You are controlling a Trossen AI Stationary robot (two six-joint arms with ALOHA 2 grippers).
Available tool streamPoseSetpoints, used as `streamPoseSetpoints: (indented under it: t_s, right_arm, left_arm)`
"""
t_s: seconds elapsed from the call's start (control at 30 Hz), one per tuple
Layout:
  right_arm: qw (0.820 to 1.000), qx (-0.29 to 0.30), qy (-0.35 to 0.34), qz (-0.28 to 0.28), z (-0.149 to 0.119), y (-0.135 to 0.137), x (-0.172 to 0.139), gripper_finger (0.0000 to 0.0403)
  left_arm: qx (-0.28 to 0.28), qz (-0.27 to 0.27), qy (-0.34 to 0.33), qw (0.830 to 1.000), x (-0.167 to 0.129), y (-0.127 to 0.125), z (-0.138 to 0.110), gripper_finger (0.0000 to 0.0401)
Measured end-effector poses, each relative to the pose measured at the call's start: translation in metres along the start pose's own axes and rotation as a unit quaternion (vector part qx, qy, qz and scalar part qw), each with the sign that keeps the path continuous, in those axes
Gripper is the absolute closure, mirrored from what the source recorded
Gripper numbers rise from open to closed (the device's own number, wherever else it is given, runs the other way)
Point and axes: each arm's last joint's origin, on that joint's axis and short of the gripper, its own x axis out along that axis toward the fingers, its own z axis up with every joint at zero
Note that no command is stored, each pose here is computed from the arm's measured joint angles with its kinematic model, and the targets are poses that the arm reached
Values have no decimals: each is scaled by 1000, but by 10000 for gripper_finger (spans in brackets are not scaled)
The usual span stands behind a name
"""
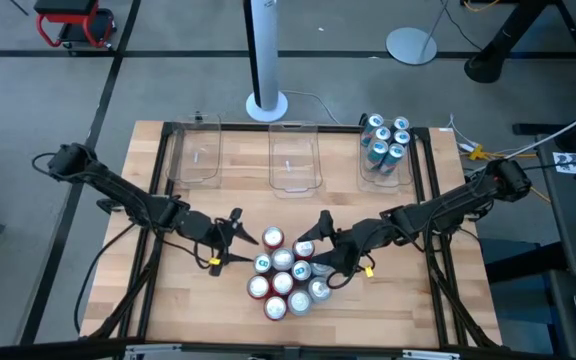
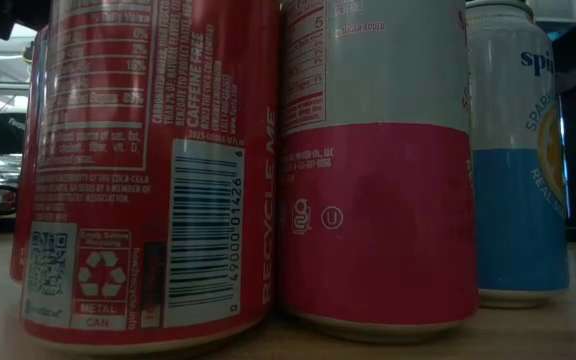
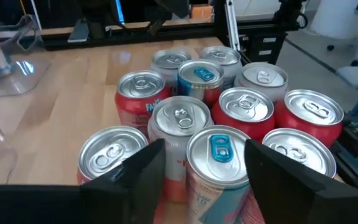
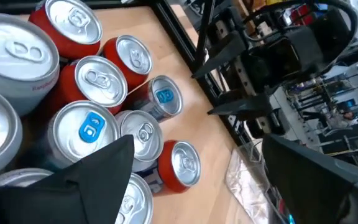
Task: Sort soda cans
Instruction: Put the blue soda can into the top right transparent bin
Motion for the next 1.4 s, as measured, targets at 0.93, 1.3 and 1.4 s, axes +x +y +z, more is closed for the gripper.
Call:
streamPoseSetpoints:
  t_s: [0.93, 1.3, 1.4]
  right_arm:
    - [1000, -19, 21, 10, -4, 5, 6, 49]
    - [999, -23, 33, 24, -8, 13, 15, 49]
    - [999, -23, 33, 25, -8, 13, 15, 49]
  left_arm:
    - [-36, -1, 83, 996, 21, -5, -27, 121]
    - [-36, 0, 85, 996, 20, -4, -27, 121]
    - [-49, 2, 85, 995, 20, -4, -27, 121]
